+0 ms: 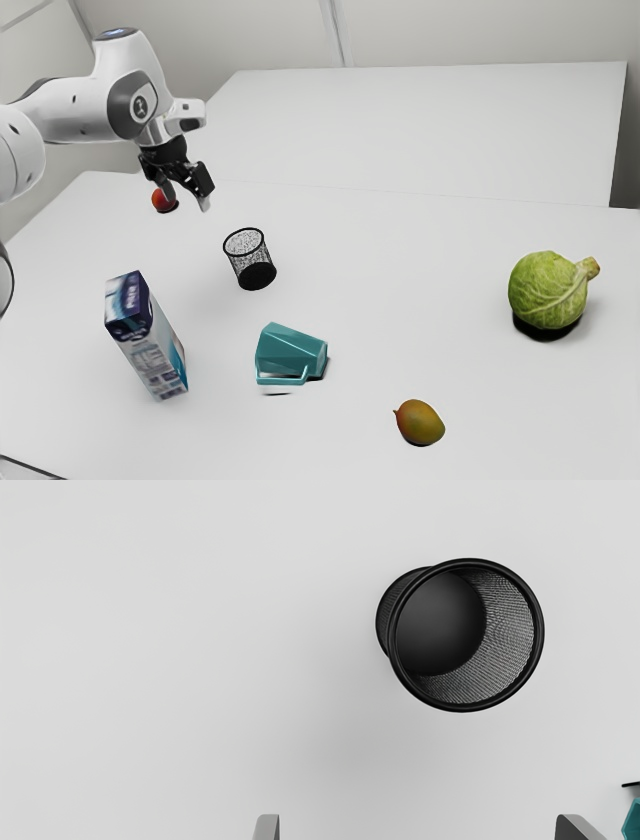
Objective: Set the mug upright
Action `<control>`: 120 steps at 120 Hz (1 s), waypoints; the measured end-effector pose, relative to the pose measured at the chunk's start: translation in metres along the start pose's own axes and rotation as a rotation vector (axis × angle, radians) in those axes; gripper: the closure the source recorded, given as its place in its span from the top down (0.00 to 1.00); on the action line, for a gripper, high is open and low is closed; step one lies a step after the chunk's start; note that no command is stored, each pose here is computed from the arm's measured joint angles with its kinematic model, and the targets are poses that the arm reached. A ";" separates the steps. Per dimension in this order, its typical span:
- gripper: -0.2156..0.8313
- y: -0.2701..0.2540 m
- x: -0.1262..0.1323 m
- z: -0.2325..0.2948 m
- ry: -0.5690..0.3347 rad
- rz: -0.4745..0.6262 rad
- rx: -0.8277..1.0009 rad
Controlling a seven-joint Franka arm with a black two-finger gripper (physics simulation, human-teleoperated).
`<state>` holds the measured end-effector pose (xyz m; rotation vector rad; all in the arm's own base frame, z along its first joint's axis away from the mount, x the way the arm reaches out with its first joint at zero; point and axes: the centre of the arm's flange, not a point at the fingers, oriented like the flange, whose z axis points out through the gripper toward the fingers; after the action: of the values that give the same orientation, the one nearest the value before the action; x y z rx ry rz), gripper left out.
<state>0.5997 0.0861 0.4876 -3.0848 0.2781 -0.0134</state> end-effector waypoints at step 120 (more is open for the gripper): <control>0.79 0.025 -0.027 0.183 -0.250 -0.260 -0.496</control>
<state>0.5711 0.0746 0.3035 -3.5286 -0.1591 0.5012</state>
